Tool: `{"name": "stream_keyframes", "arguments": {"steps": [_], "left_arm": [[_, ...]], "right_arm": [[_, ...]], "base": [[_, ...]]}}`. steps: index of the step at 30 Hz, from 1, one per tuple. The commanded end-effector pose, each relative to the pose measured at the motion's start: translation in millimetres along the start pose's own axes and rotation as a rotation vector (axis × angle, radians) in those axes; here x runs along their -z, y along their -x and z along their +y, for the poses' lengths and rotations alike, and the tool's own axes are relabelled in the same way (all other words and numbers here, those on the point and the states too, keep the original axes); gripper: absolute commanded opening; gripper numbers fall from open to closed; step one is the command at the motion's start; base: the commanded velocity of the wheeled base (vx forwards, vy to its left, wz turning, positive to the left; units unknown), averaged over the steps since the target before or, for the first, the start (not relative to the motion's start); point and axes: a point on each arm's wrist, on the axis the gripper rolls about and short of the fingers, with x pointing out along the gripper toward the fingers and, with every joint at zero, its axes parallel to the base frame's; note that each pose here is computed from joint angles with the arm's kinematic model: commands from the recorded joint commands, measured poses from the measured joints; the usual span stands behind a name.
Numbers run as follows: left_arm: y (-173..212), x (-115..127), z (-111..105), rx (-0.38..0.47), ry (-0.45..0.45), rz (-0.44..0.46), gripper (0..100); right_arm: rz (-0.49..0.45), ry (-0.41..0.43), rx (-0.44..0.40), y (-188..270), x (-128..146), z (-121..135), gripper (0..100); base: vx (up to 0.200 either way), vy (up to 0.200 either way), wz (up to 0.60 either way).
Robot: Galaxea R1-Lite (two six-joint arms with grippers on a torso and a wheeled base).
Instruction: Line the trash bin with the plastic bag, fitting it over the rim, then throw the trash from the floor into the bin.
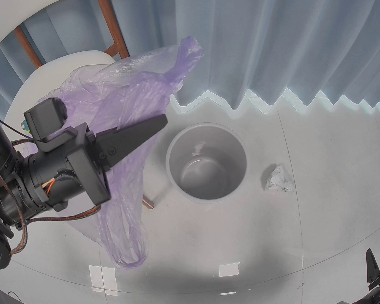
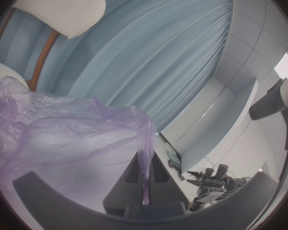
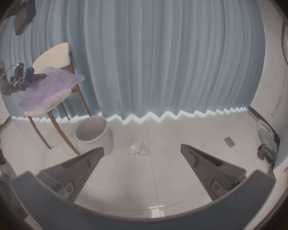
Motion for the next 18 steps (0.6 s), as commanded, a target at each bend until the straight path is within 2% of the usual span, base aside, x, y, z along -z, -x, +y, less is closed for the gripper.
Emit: {"name": "stream_keyframes", "arguments": {"steps": [1, 9, 18], "left_arm": [[-5, 3, -1, 0.059, 0.037, 0.0, 0], [-14, 18, -1, 0.099, 0.068, 0.049, 0], [-24, 21, 4, 0.123, 0.031, -0.033, 0]], "right_arm": [[0.001, 0.0, 0.0, 0, 5, 0, 100], [0.003, 0.0, 0.0, 0, 5, 0, 100], [0.001, 0.0, 0.0, 0, 5, 0, 100]], "base": [[0.0, 0.0, 0.0], [0.0, 0.0, 0.0], [0.0, 0.0, 0.0]]}}
